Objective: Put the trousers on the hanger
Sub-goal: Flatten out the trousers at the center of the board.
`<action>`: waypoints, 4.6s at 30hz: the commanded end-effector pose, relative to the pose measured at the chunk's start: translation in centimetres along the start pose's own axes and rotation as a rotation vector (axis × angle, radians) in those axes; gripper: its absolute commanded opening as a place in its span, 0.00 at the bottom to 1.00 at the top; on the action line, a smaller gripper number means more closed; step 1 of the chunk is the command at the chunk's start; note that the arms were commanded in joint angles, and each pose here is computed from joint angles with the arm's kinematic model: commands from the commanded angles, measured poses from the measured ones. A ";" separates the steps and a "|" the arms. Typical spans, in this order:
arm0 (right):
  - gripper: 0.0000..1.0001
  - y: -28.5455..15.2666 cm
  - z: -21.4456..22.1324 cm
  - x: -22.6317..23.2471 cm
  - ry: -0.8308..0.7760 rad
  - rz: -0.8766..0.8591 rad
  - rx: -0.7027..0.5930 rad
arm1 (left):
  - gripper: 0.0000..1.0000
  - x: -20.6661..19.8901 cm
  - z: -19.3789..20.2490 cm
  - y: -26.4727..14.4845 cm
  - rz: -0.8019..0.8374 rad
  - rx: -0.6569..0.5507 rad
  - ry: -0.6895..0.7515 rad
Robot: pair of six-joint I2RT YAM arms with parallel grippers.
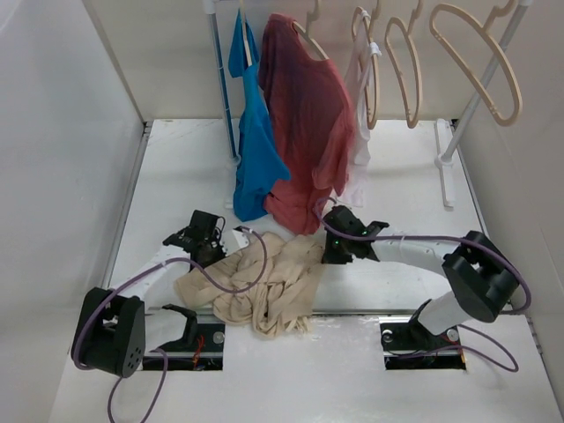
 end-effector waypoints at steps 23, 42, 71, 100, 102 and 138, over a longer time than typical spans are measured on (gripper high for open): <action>0.00 -25.5 -15.2 -9.6 0.306 0.177 -0.739 | 0.00 16.2 -5.2 -14.6 -0.292 -0.259 -0.341; 1.00 -18.8 -25.2 -10.9 0.233 0.227 -0.499 | 0.70 18.7 -13.5 -6.3 -0.112 -0.270 -0.472; 0.00 -4.1 -11.2 -18.5 0.476 0.210 -0.100 | 0.00 1.0 -10.2 -2.2 -0.004 -0.080 -0.096; 0.77 -21.3 -28.6 -9.2 0.353 0.021 -0.518 | 0.43 25.8 -2.6 -11.2 -0.495 -0.081 -0.652; 1.00 -17.3 -28.2 -10.9 0.338 0.095 -0.377 | 0.72 24.8 -3.7 -11.1 -0.460 -0.105 -0.605; 0.13 -5.6 -12.4 -20.0 0.533 0.236 -0.151 | 0.00 -8.4 -22.2 0.4 0.272 -0.285 0.150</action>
Point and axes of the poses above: each gripper's point midway between its finger pads, its own y axis out along the fingers, its own x axis along the line the jaws close on, z = x × y, the point moved 3 cm from there along -y, back along the fingers, and after that the axes turned 7 degrees about y, right-handed, at the moved point
